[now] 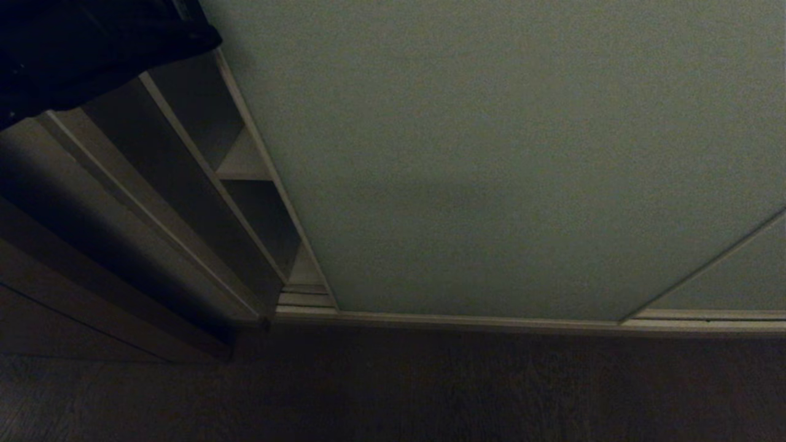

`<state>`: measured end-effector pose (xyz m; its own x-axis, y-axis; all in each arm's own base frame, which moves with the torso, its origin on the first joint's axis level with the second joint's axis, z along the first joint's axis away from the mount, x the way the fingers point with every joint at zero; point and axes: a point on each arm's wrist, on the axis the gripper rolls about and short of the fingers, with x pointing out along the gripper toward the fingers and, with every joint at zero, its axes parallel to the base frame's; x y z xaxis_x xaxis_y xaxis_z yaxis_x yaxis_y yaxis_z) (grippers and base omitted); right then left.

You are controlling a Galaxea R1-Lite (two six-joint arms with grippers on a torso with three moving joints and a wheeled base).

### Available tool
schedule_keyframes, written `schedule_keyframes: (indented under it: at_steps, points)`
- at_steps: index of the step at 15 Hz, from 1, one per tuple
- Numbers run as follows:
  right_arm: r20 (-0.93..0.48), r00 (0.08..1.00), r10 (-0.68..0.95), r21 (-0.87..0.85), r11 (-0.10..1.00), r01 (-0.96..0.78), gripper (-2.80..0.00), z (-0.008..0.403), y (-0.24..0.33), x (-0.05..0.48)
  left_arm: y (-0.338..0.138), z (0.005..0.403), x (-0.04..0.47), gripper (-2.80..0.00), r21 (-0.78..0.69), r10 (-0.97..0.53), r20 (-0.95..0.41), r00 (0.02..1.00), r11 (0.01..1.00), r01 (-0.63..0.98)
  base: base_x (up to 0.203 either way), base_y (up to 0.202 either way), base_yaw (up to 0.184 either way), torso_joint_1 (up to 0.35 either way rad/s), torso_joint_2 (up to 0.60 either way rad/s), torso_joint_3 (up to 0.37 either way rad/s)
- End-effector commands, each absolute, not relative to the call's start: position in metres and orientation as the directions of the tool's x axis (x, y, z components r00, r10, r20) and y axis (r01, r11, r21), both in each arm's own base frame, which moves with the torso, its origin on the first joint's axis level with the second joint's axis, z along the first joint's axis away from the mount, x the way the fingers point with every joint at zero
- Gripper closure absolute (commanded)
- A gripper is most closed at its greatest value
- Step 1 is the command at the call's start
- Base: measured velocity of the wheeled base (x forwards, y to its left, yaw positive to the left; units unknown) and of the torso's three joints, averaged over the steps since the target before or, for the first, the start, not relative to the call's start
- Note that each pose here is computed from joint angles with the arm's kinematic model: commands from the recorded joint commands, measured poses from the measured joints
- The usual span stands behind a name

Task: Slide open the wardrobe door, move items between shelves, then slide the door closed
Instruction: Open the door

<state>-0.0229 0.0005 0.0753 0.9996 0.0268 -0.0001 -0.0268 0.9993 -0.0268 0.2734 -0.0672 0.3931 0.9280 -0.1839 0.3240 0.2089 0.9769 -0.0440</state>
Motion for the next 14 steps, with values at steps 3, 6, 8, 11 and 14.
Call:
schedule_keyframes:
  at_steps: [3,6,8,11,14]
  points:
    - [0.0,1.0,0.028,-0.028,0.999,-0.028,0.0,0.075,0.0,-0.023,-0.106,0.376,0.284,0.0,-0.043,-0.293,0.28,0.914,0.947,0.317,0.0,0.0,0.0,0.0,0.0,0.0]
    - [0.0,1.0,0.028,-0.028,0.999,-0.028,0.0,0.075,0.0,-0.023,-0.136,0.368,0.287,0.0,-0.044,-0.367,0.274,0.889,0.919,0.393,0.0,0.0,0.0,0.0,0.0,0.0]
    - [0.0,1.0,0.028,-0.028,0.999,-0.028,0.0,0.075,0.0,-0.023,-0.16,0.363,0.291,0.0,-0.042,-0.421,0.262,0.869,0.894,0.446,0.0,0.0,0.0,0.0,0.0,0.0]
    - [0.0,1.0,0.028,-0.028,0.999,-0.028,0.0,0.075,0.0,-0.023,-0.173,0.367,0.29,0.0,-0.048,-0.414,0.275,0.868,0.896,0.442,0.0,0.0,0.0,0.0,0.0,0.0]
    - [0.0,1.0,0.028,-0.028,0.999,-0.028,0.0,0.075,0.0,-0.023,-0.159,0.372,0.289,0.0,-0.052,-0.34,0.283,0.897,0.928,0.368,0.0,0.0,0.0,0.0,0.0,0.0]
